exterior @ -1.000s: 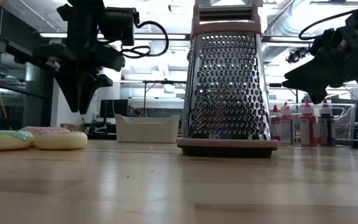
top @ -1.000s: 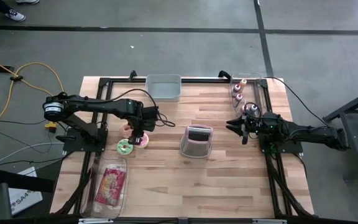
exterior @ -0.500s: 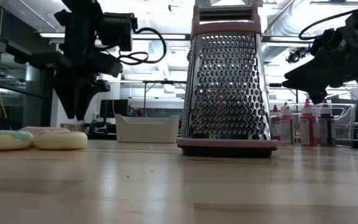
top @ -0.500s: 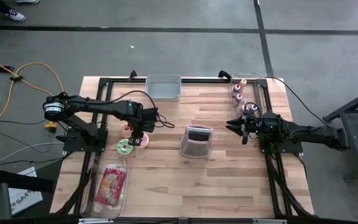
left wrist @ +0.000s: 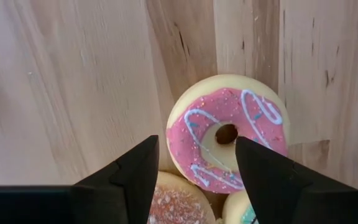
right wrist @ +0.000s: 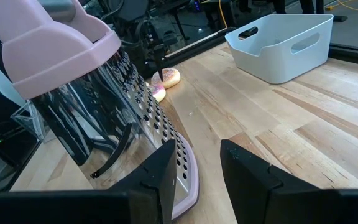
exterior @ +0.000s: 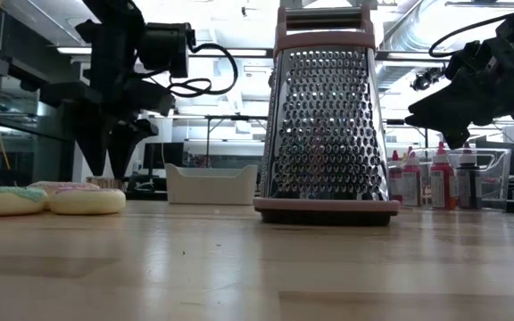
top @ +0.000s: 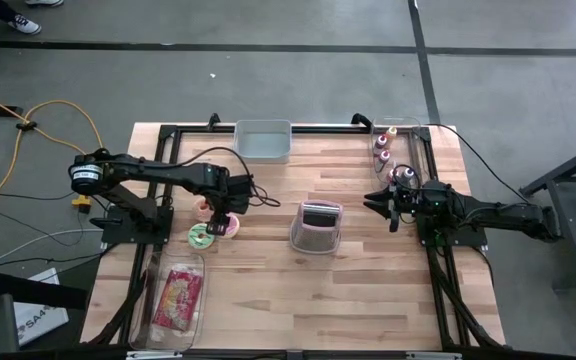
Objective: Pick & Place Food Item
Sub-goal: Put the pink donut into the gray bin
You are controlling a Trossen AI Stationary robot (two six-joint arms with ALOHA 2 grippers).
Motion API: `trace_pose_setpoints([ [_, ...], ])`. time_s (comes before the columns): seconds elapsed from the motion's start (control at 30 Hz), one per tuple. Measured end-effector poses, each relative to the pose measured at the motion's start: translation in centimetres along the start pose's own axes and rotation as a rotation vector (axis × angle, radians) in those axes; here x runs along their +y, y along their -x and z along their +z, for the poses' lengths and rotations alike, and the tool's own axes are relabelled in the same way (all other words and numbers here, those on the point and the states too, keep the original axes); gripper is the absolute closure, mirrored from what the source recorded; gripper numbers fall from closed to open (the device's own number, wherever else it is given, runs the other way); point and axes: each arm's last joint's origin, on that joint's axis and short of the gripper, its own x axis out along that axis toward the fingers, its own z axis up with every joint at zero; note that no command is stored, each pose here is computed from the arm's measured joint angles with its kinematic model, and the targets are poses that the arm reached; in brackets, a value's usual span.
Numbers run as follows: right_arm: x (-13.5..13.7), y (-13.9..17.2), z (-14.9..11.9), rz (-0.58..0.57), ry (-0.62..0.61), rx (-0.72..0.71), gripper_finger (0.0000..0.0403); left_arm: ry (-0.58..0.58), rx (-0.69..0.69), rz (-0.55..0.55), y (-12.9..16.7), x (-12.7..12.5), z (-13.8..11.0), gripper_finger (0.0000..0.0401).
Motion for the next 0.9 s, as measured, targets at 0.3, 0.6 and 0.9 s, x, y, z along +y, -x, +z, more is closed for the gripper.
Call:
trace_pose_setpoints([
  [0.3, 0.0, 0.0, 0.0, 0.000, 0.000, 0.000, 0.0289, 0.007, -0.014, 0.003, -1.1, -0.1, -0.4, 0.0194],
  [0.6, 0.0, 0.0, 0.0, 0.000, 0.000, 0.000, 0.0289, 0.010, -0.027, 0.006, -2.0, -0.1, -0.8, 0.0194],
  [0.9, 0.0, 0.0, 0.0, 0.000, 0.000, 0.000, 0.0289, 0.019, -0.003, -0.021, -3.3, 0.0, -0.4, 0.0194],
])
